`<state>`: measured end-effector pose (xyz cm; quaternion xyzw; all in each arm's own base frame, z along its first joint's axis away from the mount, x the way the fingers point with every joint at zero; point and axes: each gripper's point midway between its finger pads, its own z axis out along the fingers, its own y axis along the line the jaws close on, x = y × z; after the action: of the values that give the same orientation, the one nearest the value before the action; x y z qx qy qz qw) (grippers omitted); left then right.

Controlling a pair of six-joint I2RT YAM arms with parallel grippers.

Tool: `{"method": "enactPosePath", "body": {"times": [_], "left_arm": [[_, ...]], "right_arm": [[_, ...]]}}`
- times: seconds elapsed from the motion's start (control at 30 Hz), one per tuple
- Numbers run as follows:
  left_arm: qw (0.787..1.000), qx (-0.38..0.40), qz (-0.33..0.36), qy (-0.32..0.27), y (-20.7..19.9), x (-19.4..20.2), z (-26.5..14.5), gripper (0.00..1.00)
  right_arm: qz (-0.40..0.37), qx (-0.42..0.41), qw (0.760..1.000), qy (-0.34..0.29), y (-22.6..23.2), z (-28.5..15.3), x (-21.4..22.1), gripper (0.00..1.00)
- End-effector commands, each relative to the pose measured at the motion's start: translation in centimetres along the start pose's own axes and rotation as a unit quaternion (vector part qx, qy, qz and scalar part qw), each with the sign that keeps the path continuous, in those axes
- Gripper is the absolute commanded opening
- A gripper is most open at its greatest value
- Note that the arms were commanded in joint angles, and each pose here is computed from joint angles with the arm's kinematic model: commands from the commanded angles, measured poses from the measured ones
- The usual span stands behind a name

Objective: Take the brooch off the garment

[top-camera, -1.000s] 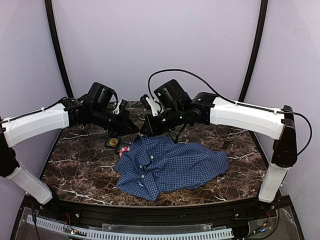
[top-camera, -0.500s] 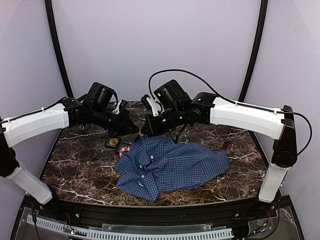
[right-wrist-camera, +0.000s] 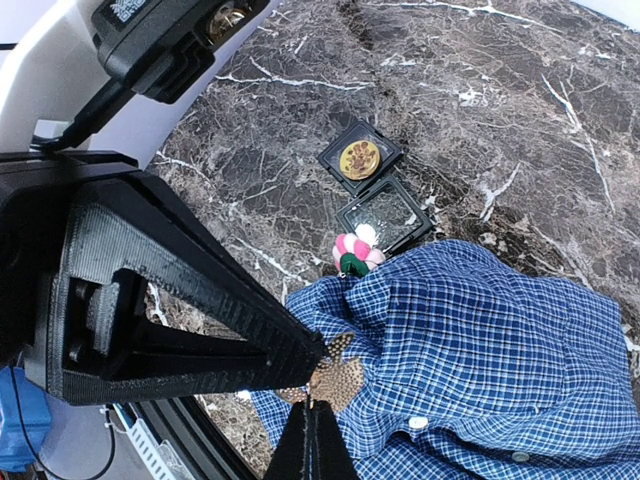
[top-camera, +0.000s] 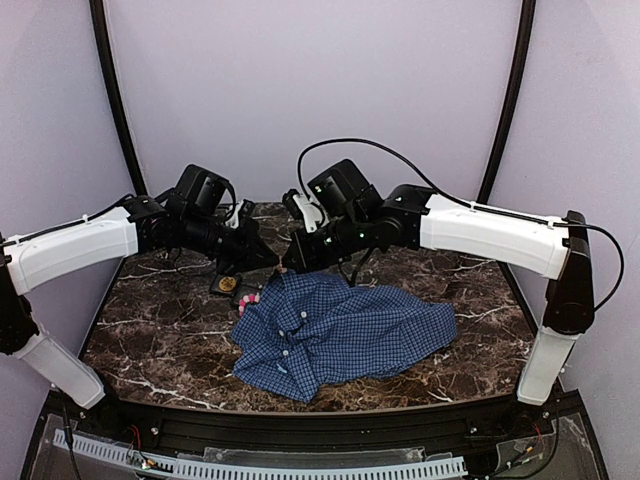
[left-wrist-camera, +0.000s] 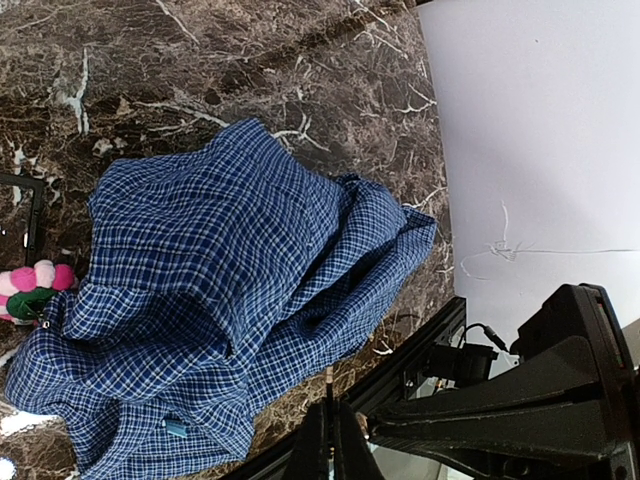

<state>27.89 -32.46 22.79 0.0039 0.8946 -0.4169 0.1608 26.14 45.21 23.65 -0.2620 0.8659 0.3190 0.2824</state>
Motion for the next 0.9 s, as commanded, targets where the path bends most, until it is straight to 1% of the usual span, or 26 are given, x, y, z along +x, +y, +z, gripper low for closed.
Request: {"method": "enactPosePath", "body": {"times": [0.0,0.2,0.4,0.7,0.87], "left_arm": [[1.000,0.013,0.009,0.003,-1.3,0.1,-0.5,0.01],[1.000,0.011,0.010,0.004,-1.4,0.2,-0.4,0.01],[1.000,0.009,0.014,-0.003,-1.4,0.0,-0.7,0.01],[0.999,0.032,0.027,-0.012,-2.6,-0.4,-1.0,0.01],[0.997,0.067,0.035,-0.021,-3.9,-0.7,-1.3,0.01]], "right_arm": [[0.005,-0.008,1.000,-0.019,0.2,-0.4,-1.3,0.00],[0.005,-0.009,1.000,-0.019,0.3,-0.4,-1.3,0.00],[0.006,-0.003,1.000,-0.007,-0.3,0.0,-0.5,0.00],[0.007,-0.012,1.000,0.007,-0.3,1.0,0.4,0.00],[0.007,-0.013,1.000,0.011,-0.3,1.4,0.8,0.00]]}}
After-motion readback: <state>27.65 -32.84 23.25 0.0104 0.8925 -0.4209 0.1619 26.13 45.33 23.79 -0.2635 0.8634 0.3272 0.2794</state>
